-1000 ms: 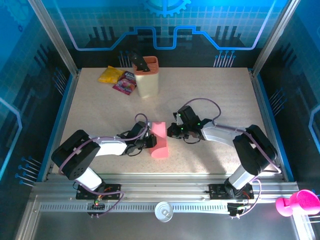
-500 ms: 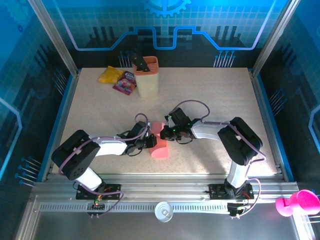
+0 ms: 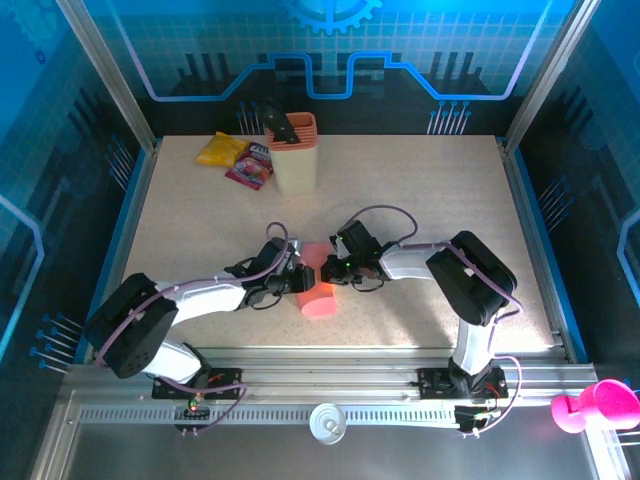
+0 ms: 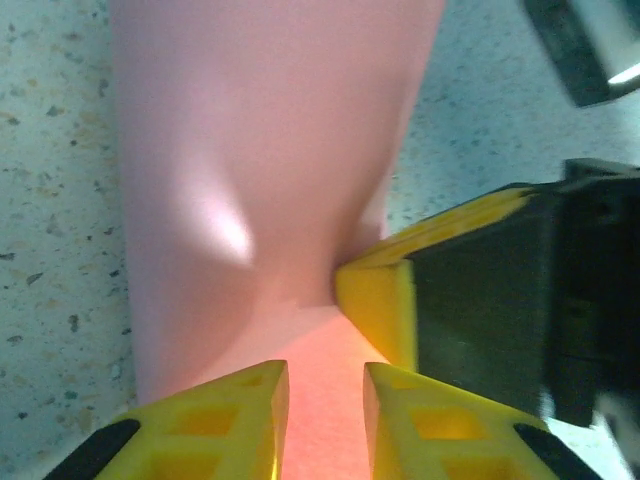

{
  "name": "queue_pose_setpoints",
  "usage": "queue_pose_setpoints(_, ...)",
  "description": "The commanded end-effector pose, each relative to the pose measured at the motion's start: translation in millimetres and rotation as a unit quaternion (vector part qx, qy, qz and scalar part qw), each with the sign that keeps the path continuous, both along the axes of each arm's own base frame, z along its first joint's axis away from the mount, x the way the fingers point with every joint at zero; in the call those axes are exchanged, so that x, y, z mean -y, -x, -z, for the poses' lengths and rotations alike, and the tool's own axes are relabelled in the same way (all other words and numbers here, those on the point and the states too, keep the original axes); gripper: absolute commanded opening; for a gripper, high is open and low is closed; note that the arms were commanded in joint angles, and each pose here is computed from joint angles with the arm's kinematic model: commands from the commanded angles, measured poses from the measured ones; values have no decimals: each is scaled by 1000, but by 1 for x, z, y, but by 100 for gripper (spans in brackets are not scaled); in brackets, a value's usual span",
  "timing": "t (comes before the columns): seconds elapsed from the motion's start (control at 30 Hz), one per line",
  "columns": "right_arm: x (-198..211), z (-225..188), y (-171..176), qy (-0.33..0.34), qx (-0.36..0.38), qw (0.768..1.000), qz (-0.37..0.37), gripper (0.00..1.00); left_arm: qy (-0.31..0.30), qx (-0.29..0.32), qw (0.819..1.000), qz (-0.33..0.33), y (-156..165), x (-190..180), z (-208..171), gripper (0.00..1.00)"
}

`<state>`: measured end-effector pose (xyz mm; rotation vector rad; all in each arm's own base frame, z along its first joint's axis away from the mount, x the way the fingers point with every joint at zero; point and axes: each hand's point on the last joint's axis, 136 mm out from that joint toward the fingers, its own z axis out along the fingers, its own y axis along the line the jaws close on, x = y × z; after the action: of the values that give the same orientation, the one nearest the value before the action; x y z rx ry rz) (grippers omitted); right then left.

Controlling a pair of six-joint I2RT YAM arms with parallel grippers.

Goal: Fold a paper plane with a square sheet of paper (pick it up from the middle)
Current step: Hold the square sheet of paper at the center of the table, then first fold the square sheet of paper in half at the center of the table.

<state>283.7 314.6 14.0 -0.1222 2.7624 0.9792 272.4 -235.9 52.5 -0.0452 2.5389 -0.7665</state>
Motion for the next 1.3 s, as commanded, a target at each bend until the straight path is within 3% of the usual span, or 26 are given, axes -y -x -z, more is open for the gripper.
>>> queue_pose_setpoints(0.0,11,26,13,30,-31,999,5,0,17,-13,1000,20,14,5,-7,21)
queue_pose_setpoints(0.27,17,35,20,39,-40,998,7,0,18,-31,999,29,36,6,5,12)
queue_pose_setpoints(0.67,18,37,21,40,-42,998,9,0,-12,-68,997,26,60,-11,50,12)
queue_pose_setpoints(1.07,19,40,23,41,-47,998,10,0,20,-11,1000,19,45,-5,-1,13)
queue_pose_setpoints(1.27,19,41,23,42,-47,998,11,0,41,-28,998,29,51,2,5,13)
